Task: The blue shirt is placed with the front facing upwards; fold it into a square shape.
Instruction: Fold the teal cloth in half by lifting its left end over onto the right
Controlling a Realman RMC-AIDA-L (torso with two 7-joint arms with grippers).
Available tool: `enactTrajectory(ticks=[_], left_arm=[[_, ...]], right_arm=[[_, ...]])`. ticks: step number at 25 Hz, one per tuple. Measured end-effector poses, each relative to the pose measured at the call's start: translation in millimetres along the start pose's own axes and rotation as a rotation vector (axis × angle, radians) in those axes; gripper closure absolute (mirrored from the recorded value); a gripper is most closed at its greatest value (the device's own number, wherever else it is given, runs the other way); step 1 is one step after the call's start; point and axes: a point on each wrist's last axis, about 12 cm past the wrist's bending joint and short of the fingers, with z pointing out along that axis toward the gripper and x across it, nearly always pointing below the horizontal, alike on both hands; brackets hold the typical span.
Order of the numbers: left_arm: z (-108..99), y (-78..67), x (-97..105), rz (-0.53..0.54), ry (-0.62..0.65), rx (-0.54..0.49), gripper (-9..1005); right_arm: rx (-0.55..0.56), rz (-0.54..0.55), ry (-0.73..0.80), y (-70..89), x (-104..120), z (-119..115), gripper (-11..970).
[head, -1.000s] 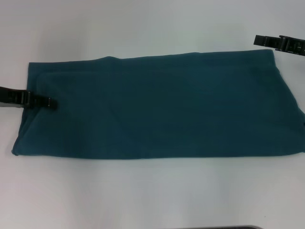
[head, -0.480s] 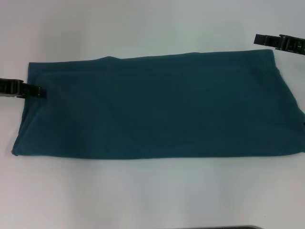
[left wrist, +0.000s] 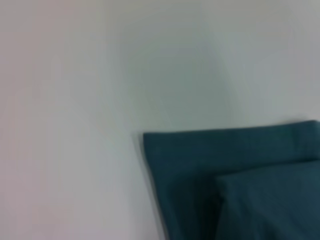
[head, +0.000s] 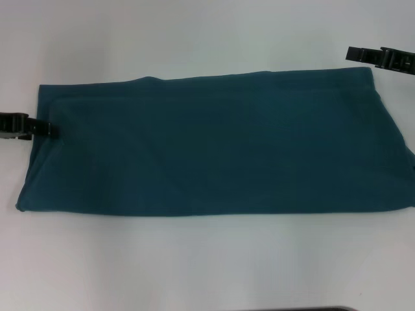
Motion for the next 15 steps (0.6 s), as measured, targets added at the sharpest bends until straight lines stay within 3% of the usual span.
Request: enactTrajectory(ticks=[15], left_arm=[[8.6, 0.8, 3.7, -0.016, 0.017, -0.006, 335]], right_arm=[[0.001, -0.003, -0.001, -0.1, -1.3, -0.2, 800]])
